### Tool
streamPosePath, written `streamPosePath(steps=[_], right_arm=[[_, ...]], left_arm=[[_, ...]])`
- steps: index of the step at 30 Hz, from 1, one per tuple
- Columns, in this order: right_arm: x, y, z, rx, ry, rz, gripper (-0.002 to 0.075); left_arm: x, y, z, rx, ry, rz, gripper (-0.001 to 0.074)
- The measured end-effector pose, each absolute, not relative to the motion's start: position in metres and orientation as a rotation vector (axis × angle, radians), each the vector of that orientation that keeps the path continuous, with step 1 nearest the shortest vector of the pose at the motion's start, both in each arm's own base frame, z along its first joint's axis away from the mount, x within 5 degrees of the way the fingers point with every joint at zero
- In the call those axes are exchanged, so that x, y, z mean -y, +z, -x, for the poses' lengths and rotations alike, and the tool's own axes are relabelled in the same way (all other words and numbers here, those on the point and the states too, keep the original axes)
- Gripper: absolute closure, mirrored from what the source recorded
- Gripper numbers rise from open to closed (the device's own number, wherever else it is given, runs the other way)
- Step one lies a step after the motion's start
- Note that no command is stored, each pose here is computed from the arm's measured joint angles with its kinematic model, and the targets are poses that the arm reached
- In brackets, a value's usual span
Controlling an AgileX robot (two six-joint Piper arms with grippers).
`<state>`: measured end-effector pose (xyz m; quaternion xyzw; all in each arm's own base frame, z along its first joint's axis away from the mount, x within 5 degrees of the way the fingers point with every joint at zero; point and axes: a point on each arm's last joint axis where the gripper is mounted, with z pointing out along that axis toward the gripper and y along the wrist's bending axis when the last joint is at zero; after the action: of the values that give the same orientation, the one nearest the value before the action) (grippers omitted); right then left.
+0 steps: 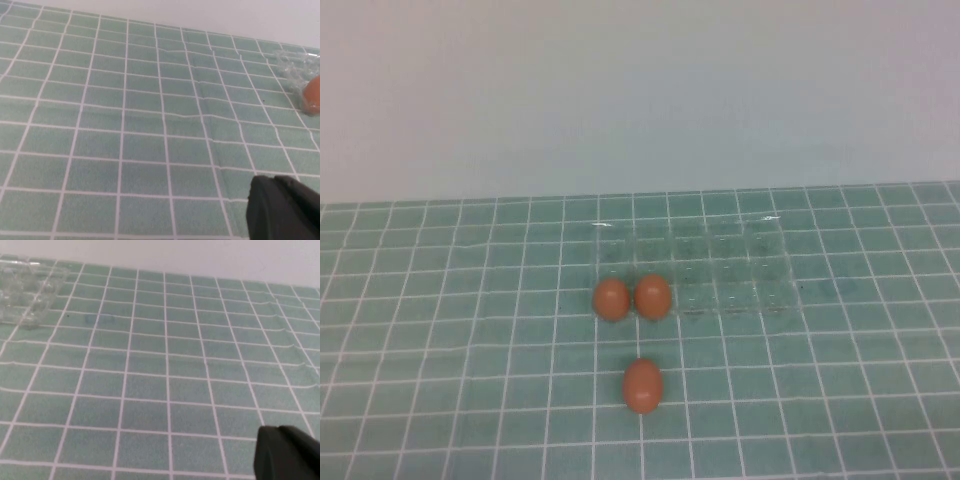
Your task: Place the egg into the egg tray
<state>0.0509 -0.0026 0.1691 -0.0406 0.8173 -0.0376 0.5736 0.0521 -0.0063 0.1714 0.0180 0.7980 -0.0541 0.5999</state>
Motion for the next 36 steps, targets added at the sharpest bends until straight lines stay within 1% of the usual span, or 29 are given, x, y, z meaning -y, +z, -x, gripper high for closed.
streamPosePath(steps=[8, 15, 18, 21, 26, 31, 36], right_arm=[[0.001, 0.171, -0.052, -1.886, -0.051, 0.075, 0.0727], [-0.003, 0.189, -0.056, -1.661, 0.138, -0.067, 0.0727], [-0.003, 0.195, -0.057, -1.597, 0.190, -0.114, 0.0727], [-0.002, 0.201, -0.057, -1.524, 0.202, -0.133, 0.0727], [0.001, 0.218, -0.054, -1.328, 0.208, -0.163, 0.0727], [0.006, 0.232, -0.050, -1.151, 0.316, -0.275, 0.0727], [0.006, 0.233, -0.049, -1.136, 0.339, -0.292, 0.0727]], left_arm=[[0.006, 0.171, -0.052, -1.850, -0.125, -0.042, 0.0736], [0.006, 0.171, -0.052, -1.850, -0.125, -0.042, 0.0736], [0.006, 0.171, -0.052, -1.850, -0.125, -0.042, 0.0736], [0.006, 0.171, -0.052, -1.850, -0.125, -0.042, 0.0736], [0.006, 0.171, -0.052, -1.850, -0.125, -0.042, 0.0736], [0.006, 0.171, -0.052, -1.850, -0.125, -0.042, 0.0736], [0.006, 0.171, -0.052, -1.850, -0.125, -0.042, 0.0735]])
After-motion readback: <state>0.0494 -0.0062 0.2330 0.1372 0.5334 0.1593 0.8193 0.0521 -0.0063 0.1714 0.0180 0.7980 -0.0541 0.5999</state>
